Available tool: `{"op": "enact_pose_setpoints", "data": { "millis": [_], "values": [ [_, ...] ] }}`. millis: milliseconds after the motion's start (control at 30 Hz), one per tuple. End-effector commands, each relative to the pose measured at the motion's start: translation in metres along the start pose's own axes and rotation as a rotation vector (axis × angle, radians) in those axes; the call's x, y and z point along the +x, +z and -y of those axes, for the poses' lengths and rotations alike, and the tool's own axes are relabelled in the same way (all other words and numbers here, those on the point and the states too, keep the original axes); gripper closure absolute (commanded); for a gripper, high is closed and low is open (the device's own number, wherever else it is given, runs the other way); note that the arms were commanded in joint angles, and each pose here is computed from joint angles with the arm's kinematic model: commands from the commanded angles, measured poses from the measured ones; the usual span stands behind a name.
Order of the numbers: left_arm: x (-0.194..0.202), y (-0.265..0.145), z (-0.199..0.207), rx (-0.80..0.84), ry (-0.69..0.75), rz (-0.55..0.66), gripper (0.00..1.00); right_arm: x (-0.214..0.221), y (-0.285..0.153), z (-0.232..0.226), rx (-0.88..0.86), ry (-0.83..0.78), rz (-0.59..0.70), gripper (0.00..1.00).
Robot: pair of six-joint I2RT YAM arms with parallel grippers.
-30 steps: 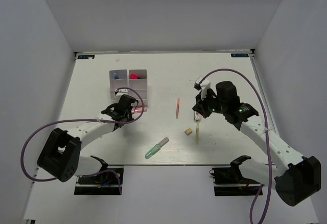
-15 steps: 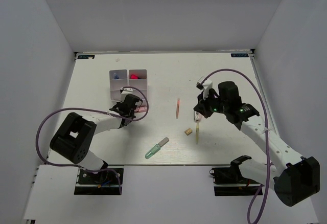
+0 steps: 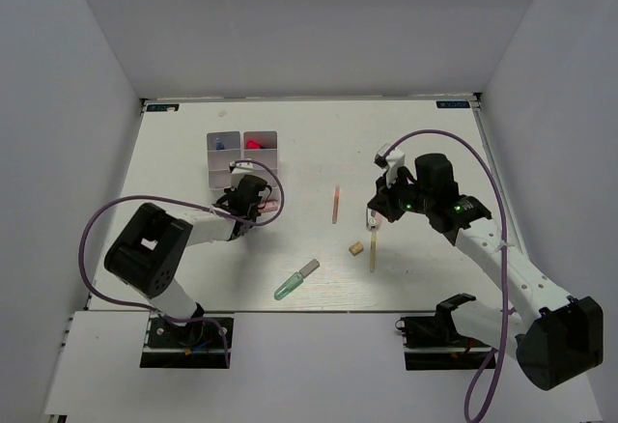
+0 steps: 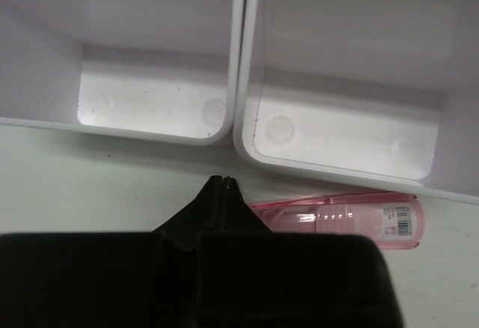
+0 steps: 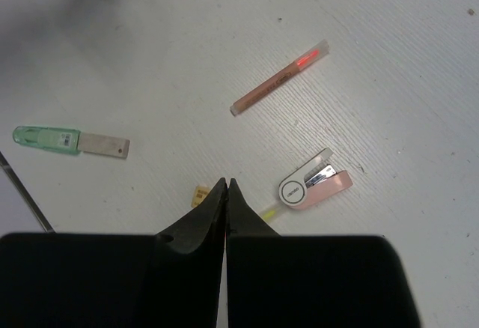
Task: Sort the stationery into containers
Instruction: Move the stationery to the center of the board.
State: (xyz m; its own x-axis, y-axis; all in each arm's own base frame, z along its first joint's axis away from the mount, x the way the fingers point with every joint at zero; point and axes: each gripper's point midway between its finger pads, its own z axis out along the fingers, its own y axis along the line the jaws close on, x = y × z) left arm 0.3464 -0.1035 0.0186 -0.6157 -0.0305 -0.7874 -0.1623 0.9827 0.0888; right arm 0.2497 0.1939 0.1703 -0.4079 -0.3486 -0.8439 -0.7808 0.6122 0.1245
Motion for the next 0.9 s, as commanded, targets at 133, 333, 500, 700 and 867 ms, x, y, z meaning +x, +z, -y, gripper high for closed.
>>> {"op": "enact_pose_setpoints", "data": {
  "millis": [133,333,500,700,867],
  "values": [
    [0.01,-0.002,0.037,0.1,-0.011,-0.01,1.0,-0.009,-0.003,-0.002,-0.014,-0.013,0.045,1.0],
    [0.012,-0.013,0.077,0.181,0.023,0.004,1.0,-0.009,-0.004,0.0,-0.008,-0.01,0.05,1.0],
    [0.021,-0.028,0.098,0.235,0.045,0.002,1.0,-0.009,-0.005,-0.001,-0.01,-0.009,0.049,1.0],
    [0.04,-0.052,0.103,0.268,0.066,-0.016,1.0,-0.011,-0.005,0.0,-0.009,-0.015,0.057,1.0],
    [0.038,-0.067,0.109,0.302,0.107,-0.01,0.99,-0.01,-0.005,-0.003,-0.02,-0.01,0.055,1.0]
  ]
}}
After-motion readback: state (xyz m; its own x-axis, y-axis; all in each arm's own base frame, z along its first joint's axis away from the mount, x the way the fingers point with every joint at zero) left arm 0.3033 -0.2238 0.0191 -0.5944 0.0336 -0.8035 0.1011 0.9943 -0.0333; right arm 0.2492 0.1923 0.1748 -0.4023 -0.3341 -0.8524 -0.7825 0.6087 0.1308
